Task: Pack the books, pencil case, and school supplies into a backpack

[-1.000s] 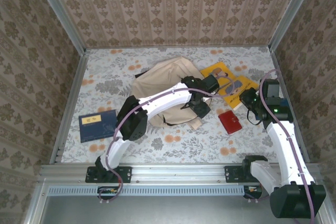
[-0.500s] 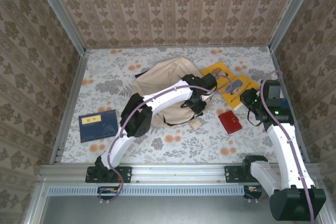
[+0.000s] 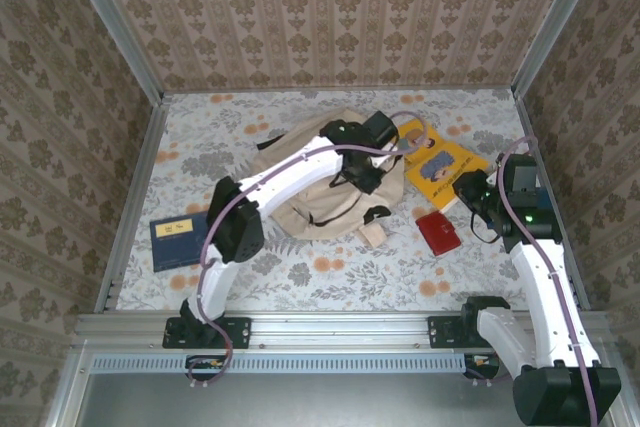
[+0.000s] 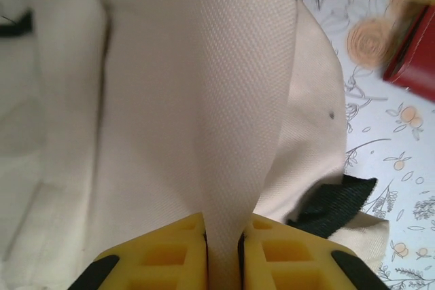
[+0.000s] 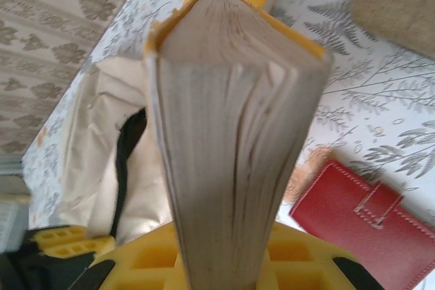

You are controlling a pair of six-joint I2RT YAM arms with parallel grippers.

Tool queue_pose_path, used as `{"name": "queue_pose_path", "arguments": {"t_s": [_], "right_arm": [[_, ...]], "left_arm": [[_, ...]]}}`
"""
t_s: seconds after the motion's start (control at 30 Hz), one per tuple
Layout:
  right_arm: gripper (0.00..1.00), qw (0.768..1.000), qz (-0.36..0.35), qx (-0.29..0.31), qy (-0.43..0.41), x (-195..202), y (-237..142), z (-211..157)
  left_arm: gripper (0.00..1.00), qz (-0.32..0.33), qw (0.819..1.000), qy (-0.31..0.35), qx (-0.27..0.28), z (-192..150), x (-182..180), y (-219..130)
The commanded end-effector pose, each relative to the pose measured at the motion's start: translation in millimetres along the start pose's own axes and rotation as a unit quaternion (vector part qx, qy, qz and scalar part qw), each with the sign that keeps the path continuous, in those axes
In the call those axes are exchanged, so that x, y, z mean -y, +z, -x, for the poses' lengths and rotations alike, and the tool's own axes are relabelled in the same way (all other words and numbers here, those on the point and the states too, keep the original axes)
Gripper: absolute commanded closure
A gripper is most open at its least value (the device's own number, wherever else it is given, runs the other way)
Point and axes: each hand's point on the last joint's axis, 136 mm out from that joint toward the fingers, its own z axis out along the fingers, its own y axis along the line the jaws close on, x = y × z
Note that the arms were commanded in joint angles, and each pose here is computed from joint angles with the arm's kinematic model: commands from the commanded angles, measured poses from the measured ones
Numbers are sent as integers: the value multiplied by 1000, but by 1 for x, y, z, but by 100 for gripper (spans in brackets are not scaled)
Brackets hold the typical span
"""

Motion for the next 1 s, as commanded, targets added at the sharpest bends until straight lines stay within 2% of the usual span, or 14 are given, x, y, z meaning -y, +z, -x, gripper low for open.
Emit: {"name": "queue_pose_path", "arguments": {"t_s": [0.0,0.13,0.23,0.4,0.73,0.83,0.97], "right_arm": [[86,995,96,1,-23,-44,-24,5],[87,994,111,-14,-18,-48,-25,-1],[87,994,111,-17,-14,-47,-23,-2],[87,992,121,-21,-12,-51,-24,-3],[88,982,181,-51,10,-70,-14,-7],[88,980,190,-62,19,-72,-9,-9],[88,979,188,-73,26,-70,-2,-12]], "left_arm": [[81,-13,996,22,81,24,2,-48],[76,-62,995,14,72,18,5,-42],[77,-134,990,-16,46,8,10,-28],[83,-121,990,-62,39,3,-10,-12],[37,-153,988,-16,27,-16,20,-9],[30,-132,990,-32,41,-22,12,-9],[32,-97,993,-55,28,-34,-3,2]]}}
